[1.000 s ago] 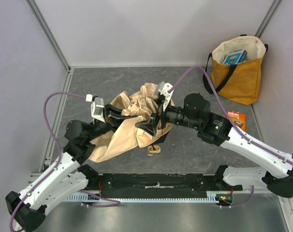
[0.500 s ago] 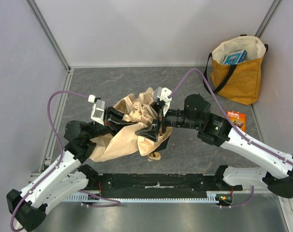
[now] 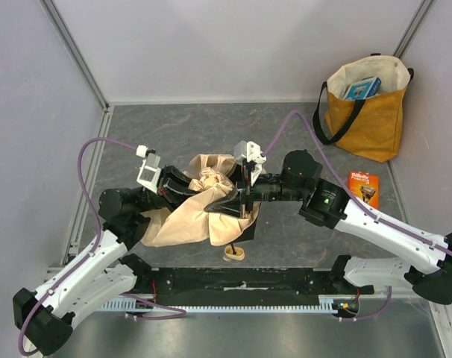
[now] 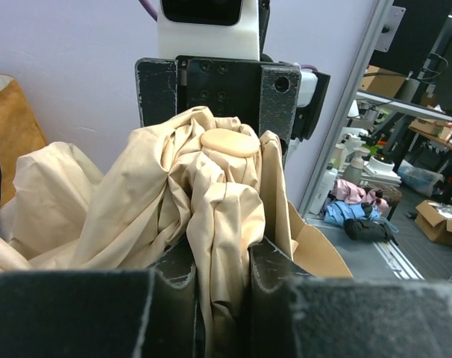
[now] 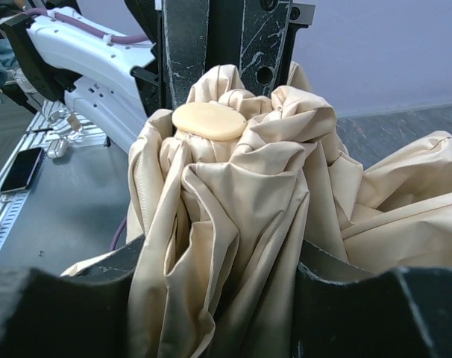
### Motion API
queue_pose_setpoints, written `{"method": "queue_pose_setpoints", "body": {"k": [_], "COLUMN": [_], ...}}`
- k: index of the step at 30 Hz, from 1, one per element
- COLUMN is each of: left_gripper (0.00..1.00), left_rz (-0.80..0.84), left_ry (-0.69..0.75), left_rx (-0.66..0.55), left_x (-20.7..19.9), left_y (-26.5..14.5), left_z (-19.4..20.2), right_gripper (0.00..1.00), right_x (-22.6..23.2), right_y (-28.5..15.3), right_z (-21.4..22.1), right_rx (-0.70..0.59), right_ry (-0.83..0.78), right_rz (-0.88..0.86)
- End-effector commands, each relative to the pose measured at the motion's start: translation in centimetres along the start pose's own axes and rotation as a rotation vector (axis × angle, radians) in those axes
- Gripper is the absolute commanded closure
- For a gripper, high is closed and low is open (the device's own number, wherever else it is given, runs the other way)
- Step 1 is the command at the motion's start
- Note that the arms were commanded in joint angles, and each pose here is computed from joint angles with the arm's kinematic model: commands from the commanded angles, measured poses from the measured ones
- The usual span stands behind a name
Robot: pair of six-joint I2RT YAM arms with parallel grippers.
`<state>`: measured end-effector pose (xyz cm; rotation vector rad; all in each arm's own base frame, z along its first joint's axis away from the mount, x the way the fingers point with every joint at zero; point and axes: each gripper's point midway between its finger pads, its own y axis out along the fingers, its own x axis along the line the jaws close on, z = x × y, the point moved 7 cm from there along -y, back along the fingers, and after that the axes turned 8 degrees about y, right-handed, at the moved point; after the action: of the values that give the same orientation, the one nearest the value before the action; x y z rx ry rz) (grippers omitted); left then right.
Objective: Put away the umbrella
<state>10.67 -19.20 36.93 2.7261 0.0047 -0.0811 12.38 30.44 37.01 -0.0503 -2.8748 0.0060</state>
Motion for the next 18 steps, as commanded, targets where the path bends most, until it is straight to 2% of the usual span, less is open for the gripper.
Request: {"method": "queue_pose_setpoints", "body": {"k": [1, 5, 6, 7, 9, 10, 13, 18], "left_gripper": [0.98, 0.98, 0.91, 0.7, 0.45, 0.4, 0.31, 0.27], "left_rz": [0.13, 0.072, 0.053, 0.019, -0.071, -0.131, -0.347, -0.596], "left_ry": [0.11, 0.066, 0.051, 0.04, 0.036, 0.045, 0.072, 0.104], "left_rx": [-0.115, -0.061, -0.048, -0.027, 0.009, 0.024, 0.001, -0.047], "left_x": [-2.9, -2.4, -2.2, -2.0, -1.6, -1.5, -1.4, -2.2], "left_y": [0.5, 1.0, 1.1, 1.2, 1.0, 0.7, -1.0, -4.2], "left_z": [-3.6, -4.3, -4.5, -4.7, -5.1, -5.4, -6.7, -8.3], "right_gripper": [1.0, 1.0, 1.0, 1.0, 1.0, 1.0, 1.0, 1.0], "right_x": [-1.1, -0.6, -0.7, -0.8, -1.0, -1.0, -0.7, -0.3], "right_y": [0.9, 0.0, -0.3, -0.7, -1.4, -1.8, -3.0, -4.5], "right_z": [1.9, 2.0, 1.9, 2.1, 2.2, 2.4, 2.6, 3.2], "right_rx": [-0.005, -0.047, -0.073, -0.089, -0.108, -0.112, -0.136, -0.157], "right_ry": [0.032, 0.047, 0.042, 0.043, 0.044, 0.045, 0.048, 0.038], "right_rz": [0.019, 0.027, 0.051, 0.075, 0.122, 0.135, 0.16, 0.187]}}
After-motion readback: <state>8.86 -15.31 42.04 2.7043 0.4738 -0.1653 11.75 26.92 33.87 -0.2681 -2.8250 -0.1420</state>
